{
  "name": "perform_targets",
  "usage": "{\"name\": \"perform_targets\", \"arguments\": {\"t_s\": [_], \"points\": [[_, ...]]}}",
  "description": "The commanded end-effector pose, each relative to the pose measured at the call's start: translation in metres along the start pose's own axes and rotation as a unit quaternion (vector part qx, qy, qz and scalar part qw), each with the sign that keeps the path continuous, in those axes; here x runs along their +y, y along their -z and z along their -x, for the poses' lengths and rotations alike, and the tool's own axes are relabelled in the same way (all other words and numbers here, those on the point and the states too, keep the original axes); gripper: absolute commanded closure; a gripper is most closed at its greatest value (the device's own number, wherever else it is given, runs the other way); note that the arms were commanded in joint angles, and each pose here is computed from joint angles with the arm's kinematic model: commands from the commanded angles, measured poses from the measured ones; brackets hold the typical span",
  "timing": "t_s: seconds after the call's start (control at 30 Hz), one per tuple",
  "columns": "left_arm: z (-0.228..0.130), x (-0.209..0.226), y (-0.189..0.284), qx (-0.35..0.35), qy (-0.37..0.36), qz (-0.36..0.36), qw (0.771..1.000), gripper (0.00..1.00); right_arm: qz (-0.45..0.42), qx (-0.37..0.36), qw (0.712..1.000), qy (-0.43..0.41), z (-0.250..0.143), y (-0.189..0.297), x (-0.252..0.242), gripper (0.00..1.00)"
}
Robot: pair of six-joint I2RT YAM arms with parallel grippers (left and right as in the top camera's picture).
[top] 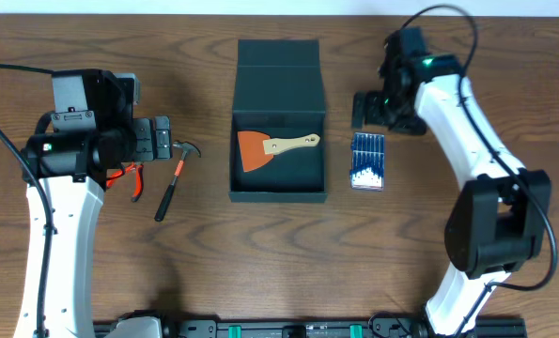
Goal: Pack container
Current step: 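Release the scraper and move the right gripper to the screwdriver case, then grasp the blue screwdriver case and lower it into the box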
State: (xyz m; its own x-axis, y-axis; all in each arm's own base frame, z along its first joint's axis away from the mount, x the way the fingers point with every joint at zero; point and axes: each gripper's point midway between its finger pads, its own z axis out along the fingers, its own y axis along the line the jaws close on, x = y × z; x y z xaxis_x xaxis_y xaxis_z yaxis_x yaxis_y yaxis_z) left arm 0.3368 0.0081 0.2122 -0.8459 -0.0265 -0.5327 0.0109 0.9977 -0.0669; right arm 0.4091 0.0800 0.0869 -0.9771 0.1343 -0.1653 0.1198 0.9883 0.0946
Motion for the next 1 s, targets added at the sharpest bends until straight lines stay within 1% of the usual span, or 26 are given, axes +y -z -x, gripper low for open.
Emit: {"name": "perform_targets", "arguments": {"t_s": [0.0, 0.27, 0.43, 0.6, 0.67, 0.8, 0.9, 0.97], "points": [[-0.002, -0.003, -0.003, 0.006, -0.004, -0.008, 1.000, 0.02, -0.038, 0.016, 0.999, -0.026, -0.015, -0.025, -0.009, 0.01], [-0.003, -0.003, -0.004, 0.008, -0.003, -0.008, 1.000, 0.02, -0.039, 0.033, 0.998, -0.021, -0.042, -0.061, -0.015, 0.01], [-0.003, -0.003, -0.004, 0.008, -0.003, -0.008, 1.000, 0.02, -0.003, 0.037, 0.999, -0.015, -0.055, -0.080, -0.002, 0.01], [-0.003, -0.003, -0.004, 0.008, -0.004, -0.008, 1.000, 0.02, 0.001, 0.035, 0.999, -0.012, -0.064, -0.091, 0.000, 0.01], [-0.003, -0.003, -0.004, 0.008, -0.004, -0.008, 1.000, 0.02, -0.001, 0.039, 0.999, -0.015, -0.067, -0.094, -0.002, 0.05], [-0.003, -0.003, -0.004, 0.008, -0.004, -0.008, 1.000, 0.02, -0.005, 0.046, 0.999, -0.015, -0.074, -0.097, -0.005, 0.21], [-0.003, -0.003, -0.004, 0.008, -0.003, -0.008, 1.000, 0.02, -0.010, 0.047, 0.999, -0.016, -0.075, -0.097, -0.007, 0.27], [-0.003, -0.003, -0.004, 0.008, -0.003, -0.008, 1.000, 0.02, -0.015, 0.046, 0.999, -0.015, -0.075, -0.097, -0.009, 0.29]]}}
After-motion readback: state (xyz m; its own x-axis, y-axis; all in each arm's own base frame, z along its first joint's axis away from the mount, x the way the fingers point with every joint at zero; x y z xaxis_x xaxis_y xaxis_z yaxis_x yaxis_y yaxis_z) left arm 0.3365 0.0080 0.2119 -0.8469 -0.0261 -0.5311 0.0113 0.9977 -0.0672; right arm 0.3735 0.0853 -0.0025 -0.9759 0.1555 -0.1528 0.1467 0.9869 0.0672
